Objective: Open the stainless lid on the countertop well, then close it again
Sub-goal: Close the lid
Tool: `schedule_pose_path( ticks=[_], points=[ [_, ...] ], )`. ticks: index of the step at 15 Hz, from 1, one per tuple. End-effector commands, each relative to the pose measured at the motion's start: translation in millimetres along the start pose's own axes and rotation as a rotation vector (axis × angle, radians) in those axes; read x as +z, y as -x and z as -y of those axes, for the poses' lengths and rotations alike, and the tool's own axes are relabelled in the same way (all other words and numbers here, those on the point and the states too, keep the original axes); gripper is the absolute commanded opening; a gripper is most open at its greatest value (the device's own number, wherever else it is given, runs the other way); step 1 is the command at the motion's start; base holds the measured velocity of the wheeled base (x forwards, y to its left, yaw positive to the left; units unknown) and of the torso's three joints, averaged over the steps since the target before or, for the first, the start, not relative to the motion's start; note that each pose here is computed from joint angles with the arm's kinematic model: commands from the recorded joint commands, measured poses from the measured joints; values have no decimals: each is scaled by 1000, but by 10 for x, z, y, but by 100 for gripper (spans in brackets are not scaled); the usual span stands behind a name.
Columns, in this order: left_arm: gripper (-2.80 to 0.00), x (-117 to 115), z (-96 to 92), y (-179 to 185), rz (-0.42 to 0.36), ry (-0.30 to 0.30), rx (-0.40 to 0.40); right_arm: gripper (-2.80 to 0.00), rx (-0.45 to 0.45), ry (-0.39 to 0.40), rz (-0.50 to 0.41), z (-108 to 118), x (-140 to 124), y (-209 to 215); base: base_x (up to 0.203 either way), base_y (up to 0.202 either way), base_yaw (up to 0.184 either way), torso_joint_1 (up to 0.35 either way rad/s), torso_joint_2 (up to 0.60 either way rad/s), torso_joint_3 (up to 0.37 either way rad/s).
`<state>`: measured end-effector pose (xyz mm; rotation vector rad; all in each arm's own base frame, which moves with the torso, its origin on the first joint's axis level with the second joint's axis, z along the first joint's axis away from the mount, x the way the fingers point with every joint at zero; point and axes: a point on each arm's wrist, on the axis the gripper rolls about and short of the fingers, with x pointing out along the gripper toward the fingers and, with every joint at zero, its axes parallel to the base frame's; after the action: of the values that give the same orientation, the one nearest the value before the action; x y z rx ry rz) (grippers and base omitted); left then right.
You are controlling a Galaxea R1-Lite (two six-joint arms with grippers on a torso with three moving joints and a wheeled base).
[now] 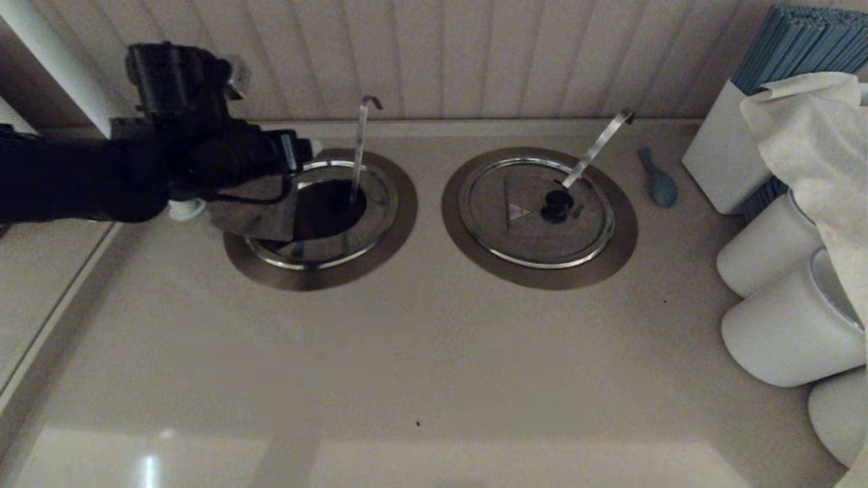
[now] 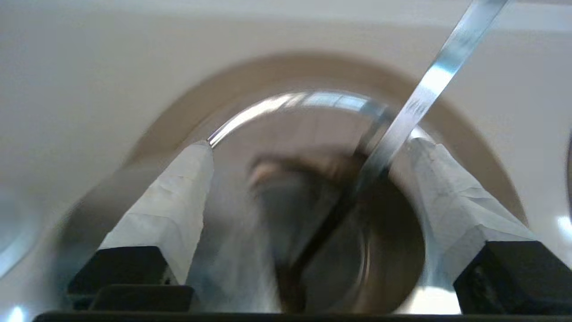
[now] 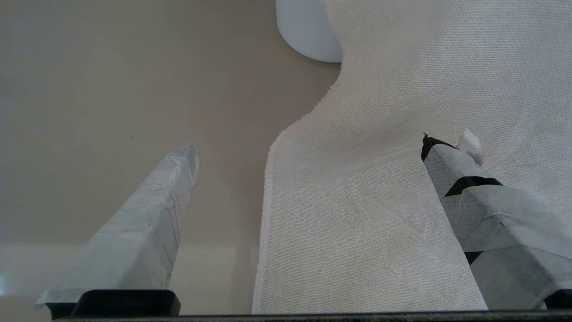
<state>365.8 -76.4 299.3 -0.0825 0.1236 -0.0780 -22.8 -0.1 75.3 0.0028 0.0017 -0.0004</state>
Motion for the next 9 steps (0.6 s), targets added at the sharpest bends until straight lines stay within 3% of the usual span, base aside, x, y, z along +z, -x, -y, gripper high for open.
schedule_pose_path(
  ticks=[1,3,6,8,9],
  points=[
    [0,250,-42,379,23,96,49,0,0,1,-1,0,1,-1,0,0,0,0,0,0],
    [0,208,-26,462,36,292,174,0,0,0,-1,0,1,-1,0,0,0,0,0,0],
    [0,230,-210,918,76,356,199,0,0,0,-1,0,1,-1,0,0,0,0,0,0],
    [0,67,-283,1136,47,381,190,0,0,1,-1,0,1,-1,0,0,0,0,0,0],
    [0,-46,-315,1164,23,430,197,0,0,0,-1,0,1,-1,0,0,0,0,0,0]
  ],
)
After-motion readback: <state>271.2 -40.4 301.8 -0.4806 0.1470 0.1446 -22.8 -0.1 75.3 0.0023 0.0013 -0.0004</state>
